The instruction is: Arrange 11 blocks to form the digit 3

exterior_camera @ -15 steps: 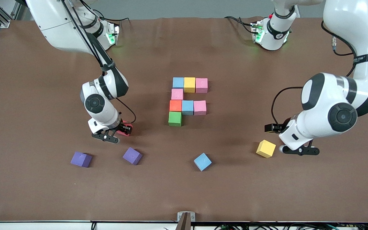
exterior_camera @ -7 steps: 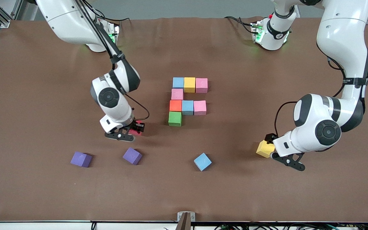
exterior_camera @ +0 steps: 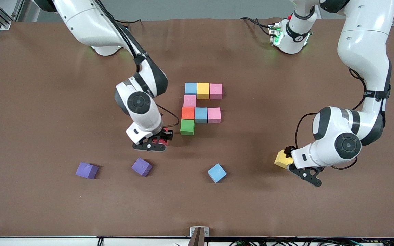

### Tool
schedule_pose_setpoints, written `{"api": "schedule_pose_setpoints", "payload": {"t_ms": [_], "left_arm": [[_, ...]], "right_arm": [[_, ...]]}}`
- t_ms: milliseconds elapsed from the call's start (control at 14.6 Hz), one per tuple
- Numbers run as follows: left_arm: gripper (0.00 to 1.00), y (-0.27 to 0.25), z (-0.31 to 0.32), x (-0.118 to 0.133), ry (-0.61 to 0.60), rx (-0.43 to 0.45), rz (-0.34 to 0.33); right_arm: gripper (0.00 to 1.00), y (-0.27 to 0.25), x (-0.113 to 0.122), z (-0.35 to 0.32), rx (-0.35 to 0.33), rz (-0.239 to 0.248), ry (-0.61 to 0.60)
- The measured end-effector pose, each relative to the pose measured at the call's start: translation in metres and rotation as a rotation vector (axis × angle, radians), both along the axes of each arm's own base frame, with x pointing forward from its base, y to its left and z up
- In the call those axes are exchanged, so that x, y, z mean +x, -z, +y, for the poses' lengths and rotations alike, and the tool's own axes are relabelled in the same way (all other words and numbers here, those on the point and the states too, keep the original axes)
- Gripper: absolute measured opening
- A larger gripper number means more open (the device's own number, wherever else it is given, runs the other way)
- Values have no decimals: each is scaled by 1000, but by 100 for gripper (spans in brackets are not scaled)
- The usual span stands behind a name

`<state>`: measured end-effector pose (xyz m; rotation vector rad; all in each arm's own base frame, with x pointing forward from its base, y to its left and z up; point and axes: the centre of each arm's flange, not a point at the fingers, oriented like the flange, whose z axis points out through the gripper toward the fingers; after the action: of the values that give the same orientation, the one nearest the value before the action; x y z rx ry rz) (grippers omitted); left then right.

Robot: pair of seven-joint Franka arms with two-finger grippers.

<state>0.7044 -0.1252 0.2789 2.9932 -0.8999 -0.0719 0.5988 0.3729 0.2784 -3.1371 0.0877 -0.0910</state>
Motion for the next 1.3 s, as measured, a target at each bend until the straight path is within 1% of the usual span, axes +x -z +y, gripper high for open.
{"api": "schedule_pose_setpoints", "payload": {"t_ms": [137, 274, 479, 753, 1027, 1301], "left_arm": [[95, 8, -2, -2, -14, -23, 18], [95, 17, -4, -4, -29, -26, 35], [93, 29, -6, -10, -77, -17, 59], [89, 36, -7, -13, -87, -6, 68], [88, 44, -13, -13, -60, 35, 51], [87, 52, -20, -14, -86, 37, 48]], "right_arm": [[56, 8, 2, 21, 8, -7, -22], [56, 14, 5, 36, 13, -11, -35], [56, 21, 11, 57, -6, 19, -51], [56, 31, 19, 72, -5, 20, -77], [56, 43, 20, 72, -10, 28, -89], [56, 50, 20, 75, -12, 33, -95]]}}
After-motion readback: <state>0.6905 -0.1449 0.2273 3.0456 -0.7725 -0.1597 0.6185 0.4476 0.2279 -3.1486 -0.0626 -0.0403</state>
